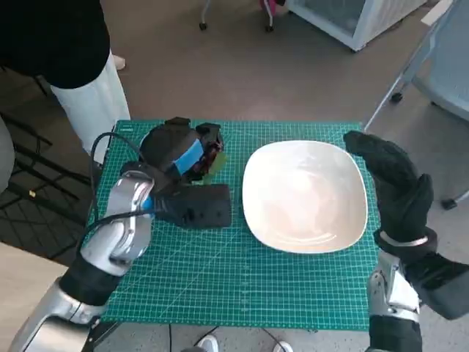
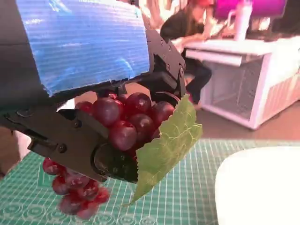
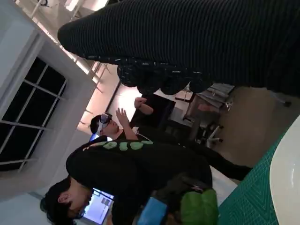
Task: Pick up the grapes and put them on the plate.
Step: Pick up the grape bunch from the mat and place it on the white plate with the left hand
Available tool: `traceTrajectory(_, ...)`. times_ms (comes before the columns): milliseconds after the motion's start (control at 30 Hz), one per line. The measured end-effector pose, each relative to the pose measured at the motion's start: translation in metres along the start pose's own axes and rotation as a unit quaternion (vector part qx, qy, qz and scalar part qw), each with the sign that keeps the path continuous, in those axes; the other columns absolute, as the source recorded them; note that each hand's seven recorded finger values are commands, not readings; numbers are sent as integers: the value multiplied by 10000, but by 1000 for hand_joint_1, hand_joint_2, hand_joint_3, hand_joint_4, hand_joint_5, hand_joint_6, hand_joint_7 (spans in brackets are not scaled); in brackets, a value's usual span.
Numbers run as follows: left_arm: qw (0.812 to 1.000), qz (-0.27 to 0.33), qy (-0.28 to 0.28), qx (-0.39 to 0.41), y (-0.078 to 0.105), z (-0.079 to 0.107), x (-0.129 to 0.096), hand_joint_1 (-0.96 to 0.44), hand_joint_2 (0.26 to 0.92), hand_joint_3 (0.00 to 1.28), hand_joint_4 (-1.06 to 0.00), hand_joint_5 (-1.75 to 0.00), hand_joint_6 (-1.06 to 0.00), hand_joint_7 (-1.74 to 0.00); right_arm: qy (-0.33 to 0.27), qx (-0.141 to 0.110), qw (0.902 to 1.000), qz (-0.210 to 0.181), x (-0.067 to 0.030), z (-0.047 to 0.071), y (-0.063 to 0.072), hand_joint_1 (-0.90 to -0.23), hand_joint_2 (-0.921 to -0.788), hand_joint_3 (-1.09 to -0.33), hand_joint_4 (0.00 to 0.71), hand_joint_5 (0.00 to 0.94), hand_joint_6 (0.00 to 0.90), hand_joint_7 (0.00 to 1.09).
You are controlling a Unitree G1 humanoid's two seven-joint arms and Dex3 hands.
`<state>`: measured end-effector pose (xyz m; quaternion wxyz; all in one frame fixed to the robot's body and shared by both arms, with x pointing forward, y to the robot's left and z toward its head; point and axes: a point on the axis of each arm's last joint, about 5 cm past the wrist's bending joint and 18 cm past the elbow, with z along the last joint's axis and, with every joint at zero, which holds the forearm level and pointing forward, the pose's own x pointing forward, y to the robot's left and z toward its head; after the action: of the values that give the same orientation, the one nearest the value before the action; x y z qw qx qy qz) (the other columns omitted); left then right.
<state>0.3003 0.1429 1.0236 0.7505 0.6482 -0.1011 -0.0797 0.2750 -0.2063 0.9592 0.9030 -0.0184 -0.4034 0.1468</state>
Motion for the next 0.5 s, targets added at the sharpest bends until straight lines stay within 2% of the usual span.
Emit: traceTrajectory(500,10000,-5,-38,87,3,46,-8,2,918,52,-703,-1249,-673,-1021,-20,-2,10000,-21,-2,-3,0,-576,-921,-680,200,1,-1,379)
